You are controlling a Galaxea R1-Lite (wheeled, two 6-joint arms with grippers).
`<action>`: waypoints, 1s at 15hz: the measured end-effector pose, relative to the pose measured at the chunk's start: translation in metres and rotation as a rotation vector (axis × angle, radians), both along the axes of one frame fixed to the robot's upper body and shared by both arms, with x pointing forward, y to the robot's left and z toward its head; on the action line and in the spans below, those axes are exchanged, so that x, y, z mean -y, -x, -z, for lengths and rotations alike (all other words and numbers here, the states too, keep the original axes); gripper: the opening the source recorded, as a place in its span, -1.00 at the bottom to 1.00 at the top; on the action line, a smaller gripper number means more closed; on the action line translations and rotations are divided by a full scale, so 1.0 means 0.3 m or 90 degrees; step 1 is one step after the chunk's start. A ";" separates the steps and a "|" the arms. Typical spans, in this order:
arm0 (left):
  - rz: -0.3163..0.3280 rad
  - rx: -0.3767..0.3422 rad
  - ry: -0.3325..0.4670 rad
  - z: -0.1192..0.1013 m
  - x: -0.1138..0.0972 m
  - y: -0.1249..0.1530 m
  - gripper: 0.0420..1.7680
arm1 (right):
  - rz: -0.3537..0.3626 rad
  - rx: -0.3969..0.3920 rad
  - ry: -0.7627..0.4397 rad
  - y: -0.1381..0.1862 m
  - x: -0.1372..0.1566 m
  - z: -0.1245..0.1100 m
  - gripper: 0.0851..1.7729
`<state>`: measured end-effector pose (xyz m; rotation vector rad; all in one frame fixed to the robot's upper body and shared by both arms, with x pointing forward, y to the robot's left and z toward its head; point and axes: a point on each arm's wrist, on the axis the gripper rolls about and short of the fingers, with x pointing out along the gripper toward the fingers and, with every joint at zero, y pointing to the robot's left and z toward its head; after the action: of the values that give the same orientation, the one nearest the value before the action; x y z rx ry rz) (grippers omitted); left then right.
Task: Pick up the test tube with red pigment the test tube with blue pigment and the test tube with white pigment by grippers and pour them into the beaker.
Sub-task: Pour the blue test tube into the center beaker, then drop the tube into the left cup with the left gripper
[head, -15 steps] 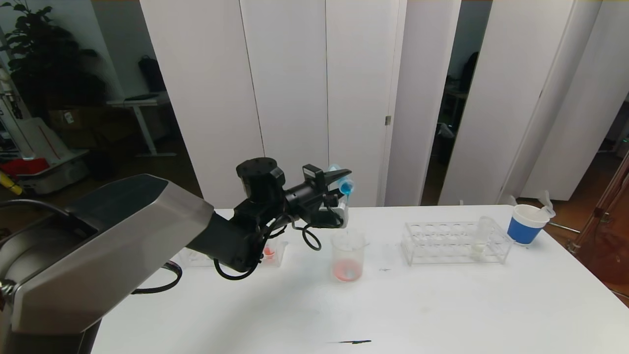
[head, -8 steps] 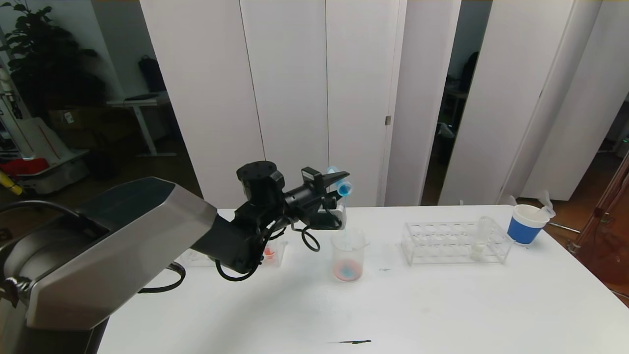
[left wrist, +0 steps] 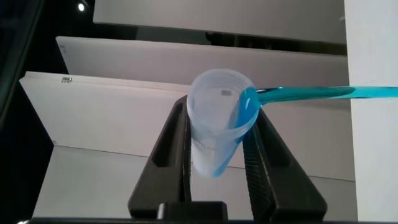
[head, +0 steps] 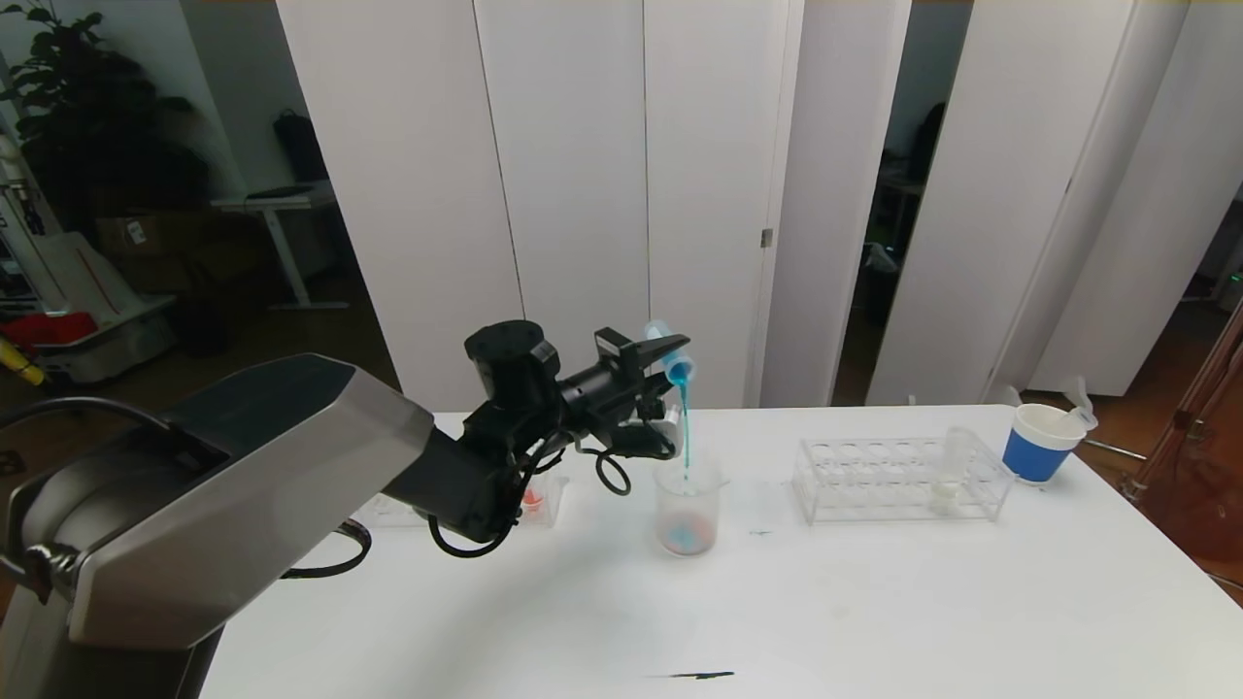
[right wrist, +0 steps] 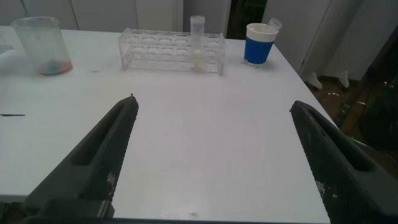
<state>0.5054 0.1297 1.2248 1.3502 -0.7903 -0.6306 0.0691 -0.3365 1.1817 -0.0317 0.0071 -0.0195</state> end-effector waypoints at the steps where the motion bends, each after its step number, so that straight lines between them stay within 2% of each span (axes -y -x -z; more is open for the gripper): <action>1: 0.000 0.001 -0.001 0.003 0.000 0.000 -0.39 | 0.000 0.000 0.000 0.000 0.000 0.000 0.97; 8: 0.000 0.044 0.012 -0.002 0.000 -0.002 -0.39 | 0.000 0.000 0.000 0.000 0.000 0.000 0.97; 15: 0.005 0.067 0.016 0.000 0.002 -0.002 -0.39 | 0.000 0.000 0.000 0.000 0.000 0.000 0.97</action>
<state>0.5058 0.1293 1.2249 1.3664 -0.8858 -0.5569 0.0691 -0.3365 1.1817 -0.0317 0.0071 -0.0195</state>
